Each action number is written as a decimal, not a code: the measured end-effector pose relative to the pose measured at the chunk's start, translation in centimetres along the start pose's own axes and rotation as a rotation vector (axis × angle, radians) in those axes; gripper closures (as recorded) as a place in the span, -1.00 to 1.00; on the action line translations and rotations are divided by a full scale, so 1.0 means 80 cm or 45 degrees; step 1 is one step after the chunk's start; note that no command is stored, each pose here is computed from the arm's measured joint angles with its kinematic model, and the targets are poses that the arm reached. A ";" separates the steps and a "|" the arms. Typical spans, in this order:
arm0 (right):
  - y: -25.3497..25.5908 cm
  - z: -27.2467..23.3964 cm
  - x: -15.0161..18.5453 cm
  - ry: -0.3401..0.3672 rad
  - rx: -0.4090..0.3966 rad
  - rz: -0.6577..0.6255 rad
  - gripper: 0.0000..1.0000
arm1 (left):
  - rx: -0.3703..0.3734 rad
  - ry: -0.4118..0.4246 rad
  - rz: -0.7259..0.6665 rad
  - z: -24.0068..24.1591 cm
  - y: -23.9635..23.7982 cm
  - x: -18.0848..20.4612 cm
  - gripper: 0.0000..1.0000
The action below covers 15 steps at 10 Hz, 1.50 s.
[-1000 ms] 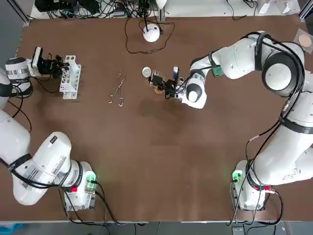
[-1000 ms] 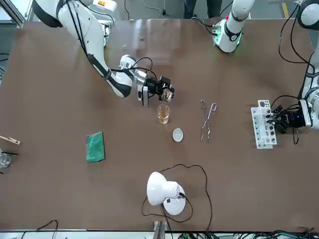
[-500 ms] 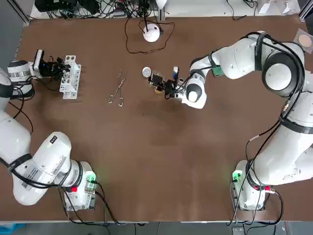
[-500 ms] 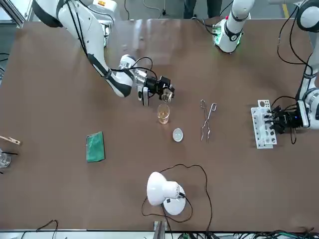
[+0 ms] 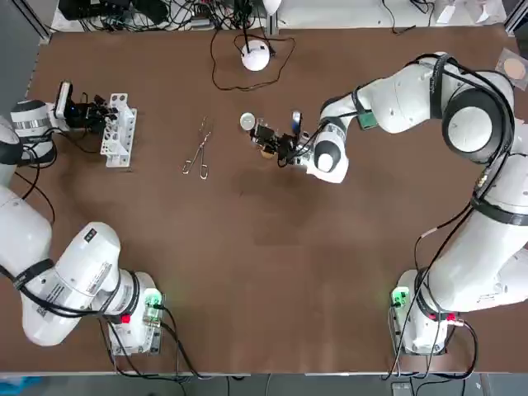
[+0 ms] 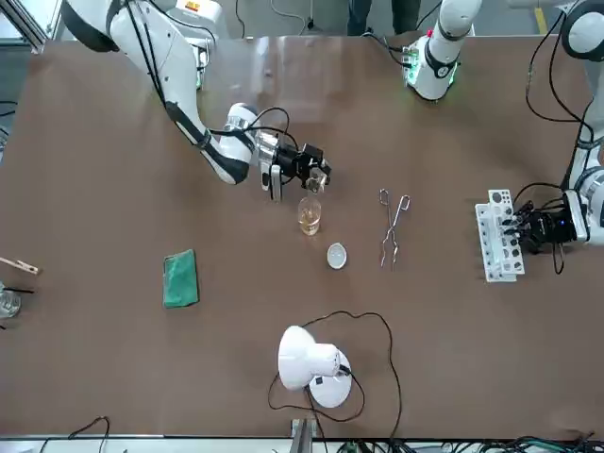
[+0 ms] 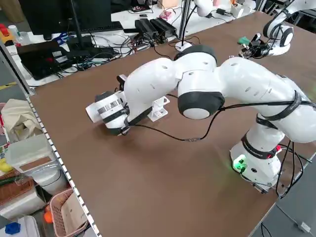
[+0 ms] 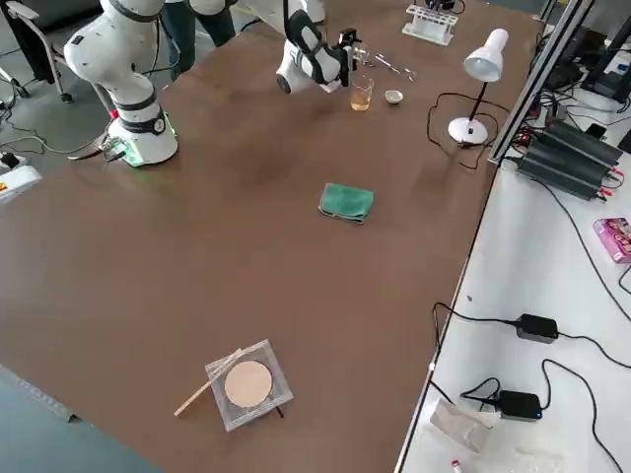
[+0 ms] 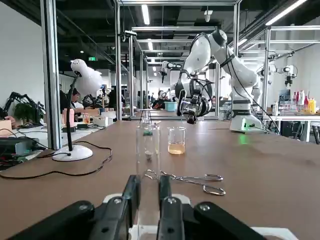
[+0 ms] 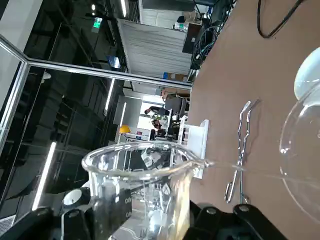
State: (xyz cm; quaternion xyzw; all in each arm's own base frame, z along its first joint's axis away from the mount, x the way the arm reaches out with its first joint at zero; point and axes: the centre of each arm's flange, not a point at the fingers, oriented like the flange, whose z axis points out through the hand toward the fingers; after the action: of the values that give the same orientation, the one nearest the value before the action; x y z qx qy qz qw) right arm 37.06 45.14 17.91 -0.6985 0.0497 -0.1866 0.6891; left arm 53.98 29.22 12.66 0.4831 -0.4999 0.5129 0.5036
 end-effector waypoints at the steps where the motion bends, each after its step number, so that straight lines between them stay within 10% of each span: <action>1: 0.000 -0.001 0.002 0.005 -0.001 0.010 0.23 | -0.001 -0.001 0.004 0.000 0.000 0.000 0.58; 10: 0.001 -0.005 0.014 0.026 -0.002 0.094 0.23 | 0.000 0.002 -0.013 0.000 0.002 -0.004 0.54; 12: 0.002 -0.005 0.015 0.029 -0.001 0.125 0.23 | 0.001 0.000 -0.011 -0.001 0.001 -0.003 0.38; 15: 0.001 -0.006 0.016 0.031 0.000 0.159 0.23 | 0.003 -0.013 0.002 -0.004 -0.001 0.005 -0.53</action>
State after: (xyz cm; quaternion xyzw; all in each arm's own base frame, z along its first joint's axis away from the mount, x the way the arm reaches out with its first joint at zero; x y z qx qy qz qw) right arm 38.14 44.30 18.03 -0.6918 0.1015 -0.1517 0.6987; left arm 54.07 29.57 13.03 0.4859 -0.5024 0.5113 0.5001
